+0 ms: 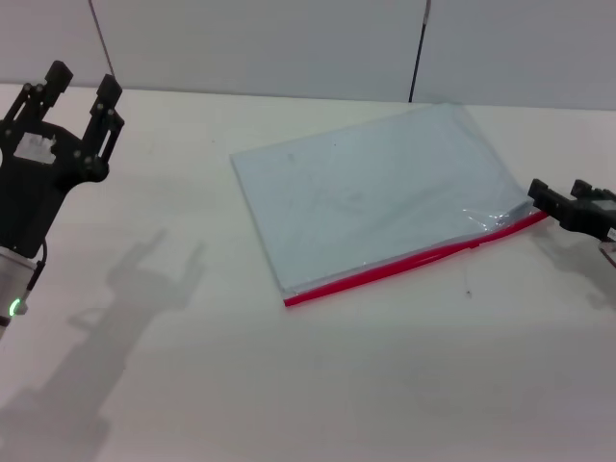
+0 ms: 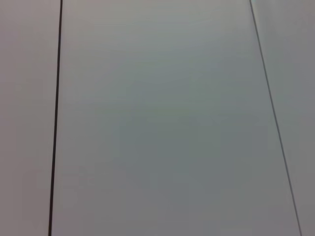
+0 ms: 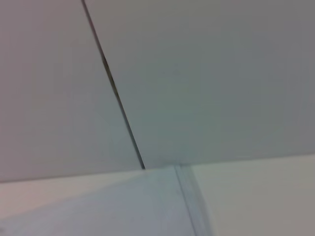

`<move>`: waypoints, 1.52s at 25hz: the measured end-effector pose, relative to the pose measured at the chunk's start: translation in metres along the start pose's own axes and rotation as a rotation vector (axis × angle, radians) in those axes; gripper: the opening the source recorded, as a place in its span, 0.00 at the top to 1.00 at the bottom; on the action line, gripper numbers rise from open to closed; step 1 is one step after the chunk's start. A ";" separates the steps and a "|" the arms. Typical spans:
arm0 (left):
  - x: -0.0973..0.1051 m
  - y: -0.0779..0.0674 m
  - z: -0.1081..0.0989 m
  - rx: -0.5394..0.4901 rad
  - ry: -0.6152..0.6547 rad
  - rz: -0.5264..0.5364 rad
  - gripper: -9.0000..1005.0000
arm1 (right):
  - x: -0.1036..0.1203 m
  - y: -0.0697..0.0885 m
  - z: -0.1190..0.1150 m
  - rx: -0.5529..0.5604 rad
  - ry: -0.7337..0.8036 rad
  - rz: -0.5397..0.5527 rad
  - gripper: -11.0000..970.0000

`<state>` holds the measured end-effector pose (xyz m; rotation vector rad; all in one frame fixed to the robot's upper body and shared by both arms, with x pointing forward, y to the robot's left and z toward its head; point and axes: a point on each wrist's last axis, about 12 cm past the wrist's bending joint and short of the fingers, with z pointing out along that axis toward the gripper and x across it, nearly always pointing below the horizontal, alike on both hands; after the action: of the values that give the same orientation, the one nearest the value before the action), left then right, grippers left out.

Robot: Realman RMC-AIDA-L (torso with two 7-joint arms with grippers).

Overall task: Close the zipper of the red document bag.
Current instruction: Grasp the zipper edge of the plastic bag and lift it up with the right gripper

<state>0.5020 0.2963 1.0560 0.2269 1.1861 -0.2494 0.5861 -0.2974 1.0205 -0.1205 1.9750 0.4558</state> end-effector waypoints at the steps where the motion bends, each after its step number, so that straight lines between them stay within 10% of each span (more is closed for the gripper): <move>1: 0.000 0.000 0.000 0.001 0.000 0.000 0.45 | 0.000 -0.001 0.000 0.003 0.013 0.002 0.30; 38: 0.000 0.001 0.001 0.002 0.001 0.002 0.44 | -0.001 0.015 0.012 -0.121 0.236 -0.024 0.54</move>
<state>0.5031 0.2965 1.0565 0.2293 1.1864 -0.2489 0.5925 -0.2794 1.0204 -0.2849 2.1739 0.5669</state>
